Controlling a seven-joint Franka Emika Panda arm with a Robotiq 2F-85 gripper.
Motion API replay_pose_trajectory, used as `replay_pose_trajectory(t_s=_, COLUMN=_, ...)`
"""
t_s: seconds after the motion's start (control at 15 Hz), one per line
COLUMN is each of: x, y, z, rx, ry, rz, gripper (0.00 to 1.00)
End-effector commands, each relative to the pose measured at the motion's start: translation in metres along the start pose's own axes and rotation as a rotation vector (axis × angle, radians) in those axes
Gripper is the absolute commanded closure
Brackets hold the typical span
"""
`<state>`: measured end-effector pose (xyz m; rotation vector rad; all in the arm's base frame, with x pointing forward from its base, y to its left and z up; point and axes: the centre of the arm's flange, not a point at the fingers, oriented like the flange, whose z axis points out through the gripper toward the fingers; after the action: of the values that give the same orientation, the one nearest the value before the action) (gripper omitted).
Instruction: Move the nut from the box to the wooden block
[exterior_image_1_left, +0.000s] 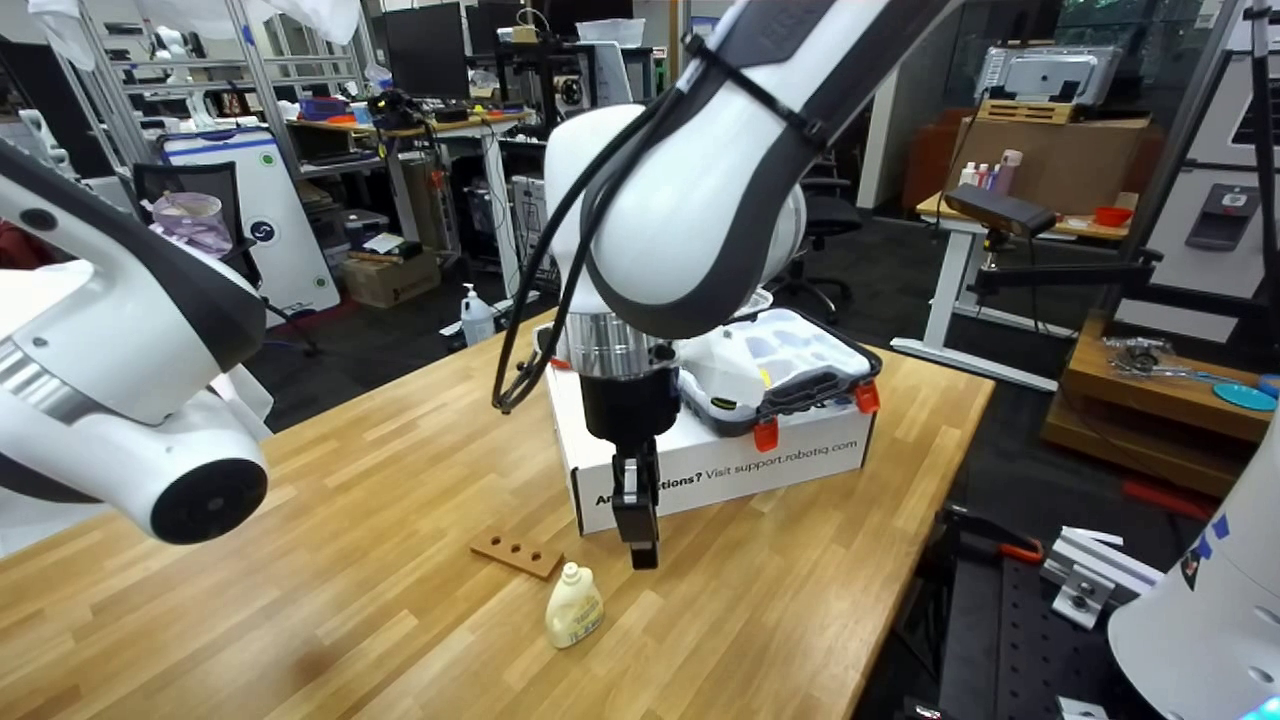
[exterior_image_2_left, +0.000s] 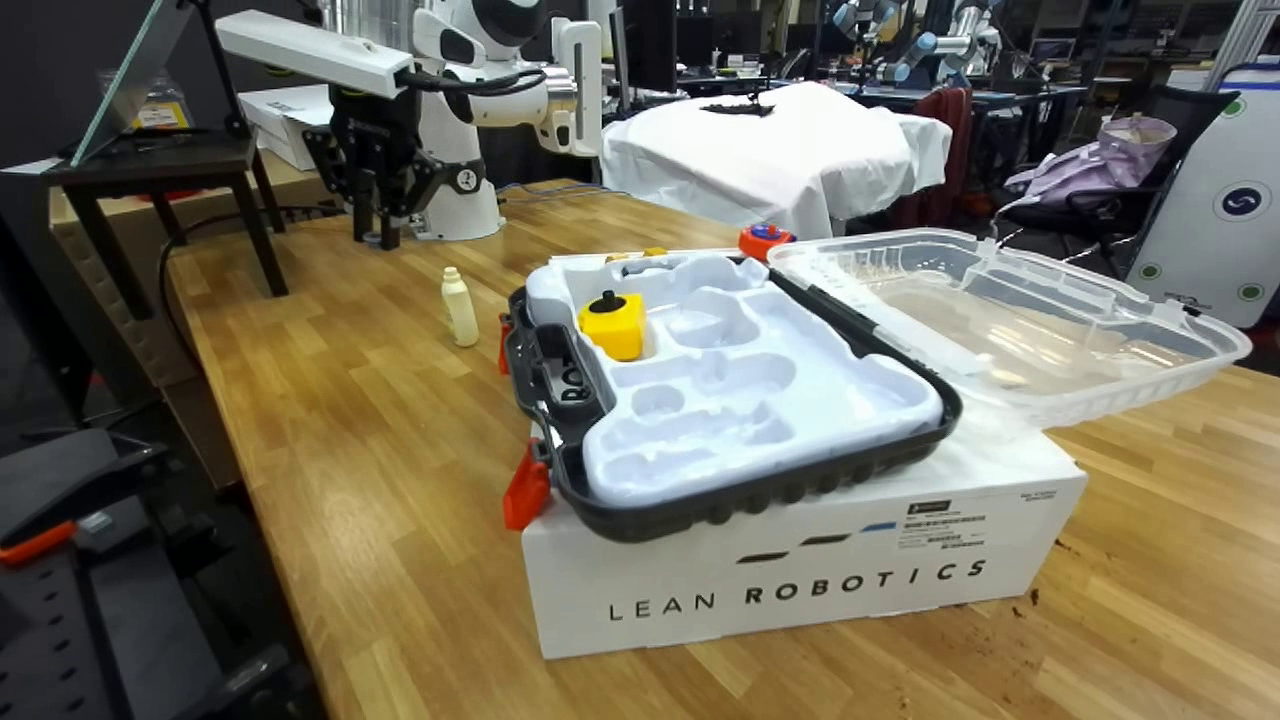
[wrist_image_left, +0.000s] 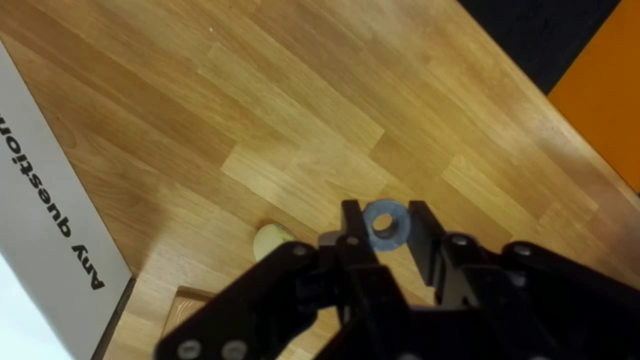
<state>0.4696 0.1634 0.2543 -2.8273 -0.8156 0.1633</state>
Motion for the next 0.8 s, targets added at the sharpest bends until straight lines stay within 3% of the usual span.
replay_pose_trajectory(t_s=0.0, x=0.002, y=0.002, z=-0.005, rx=-0.024, ry=0.019, rz=-0.042, gripper=0.93)
replay_pose_trajectory(t_s=0.73, x=0.038, y=0.037, z=-0.035, rx=-0.130, ry=0.055, rz=-0.083, gripper=0.93)
